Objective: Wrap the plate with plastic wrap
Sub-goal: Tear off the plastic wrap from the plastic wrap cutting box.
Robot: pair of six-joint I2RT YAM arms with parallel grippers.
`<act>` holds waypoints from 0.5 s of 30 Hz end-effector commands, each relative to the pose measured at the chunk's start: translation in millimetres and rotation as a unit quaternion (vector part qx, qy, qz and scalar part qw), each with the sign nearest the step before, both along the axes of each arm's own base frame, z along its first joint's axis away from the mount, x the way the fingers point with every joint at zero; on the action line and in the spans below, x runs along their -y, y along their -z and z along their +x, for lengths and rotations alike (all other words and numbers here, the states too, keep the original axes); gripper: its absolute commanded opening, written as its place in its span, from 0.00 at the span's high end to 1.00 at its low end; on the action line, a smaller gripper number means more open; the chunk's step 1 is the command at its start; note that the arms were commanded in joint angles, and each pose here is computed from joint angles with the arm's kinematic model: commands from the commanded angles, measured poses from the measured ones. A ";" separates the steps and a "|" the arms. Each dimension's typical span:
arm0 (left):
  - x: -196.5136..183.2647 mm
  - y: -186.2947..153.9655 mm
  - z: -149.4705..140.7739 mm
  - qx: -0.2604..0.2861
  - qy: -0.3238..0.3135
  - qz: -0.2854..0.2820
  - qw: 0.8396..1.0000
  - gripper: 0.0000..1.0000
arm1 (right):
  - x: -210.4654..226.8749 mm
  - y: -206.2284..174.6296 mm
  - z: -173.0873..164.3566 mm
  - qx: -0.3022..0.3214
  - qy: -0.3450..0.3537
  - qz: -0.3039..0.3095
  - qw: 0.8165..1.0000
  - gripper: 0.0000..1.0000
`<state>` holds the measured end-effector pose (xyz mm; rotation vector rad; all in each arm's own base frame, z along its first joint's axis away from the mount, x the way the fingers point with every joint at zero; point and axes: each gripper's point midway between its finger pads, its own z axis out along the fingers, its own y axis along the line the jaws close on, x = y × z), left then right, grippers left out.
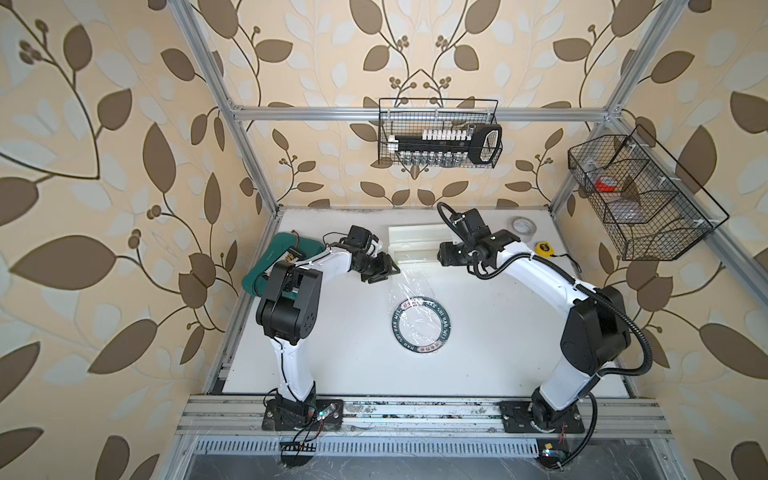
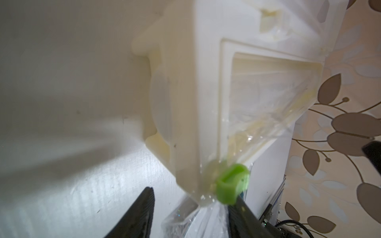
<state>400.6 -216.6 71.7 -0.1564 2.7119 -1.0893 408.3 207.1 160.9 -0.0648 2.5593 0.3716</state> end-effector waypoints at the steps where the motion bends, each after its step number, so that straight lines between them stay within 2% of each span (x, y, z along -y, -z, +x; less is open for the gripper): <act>1: 9.0 -27.2 10.5 0.055 -0.012 -0.036 0.998 0.47 | -30.9 8.4 3.1 -0.037 0.010 0.108 0.993 0.43; 6: 14.8 -23.1 12.3 0.056 -0.011 -0.044 0.997 0.55 | -52.5 28.6 12.6 -0.075 0.013 0.156 0.985 0.46; 10: 18.8 -33.6 13.2 0.073 -0.008 -0.053 0.996 0.63 | -63.8 42.1 12.8 -0.100 0.024 0.195 0.975 0.48; 15: 26.5 -31.1 1.6 0.075 0.013 -0.046 0.996 0.91 | -68.9 60.1 16.4 -0.117 0.049 0.218 0.968 0.53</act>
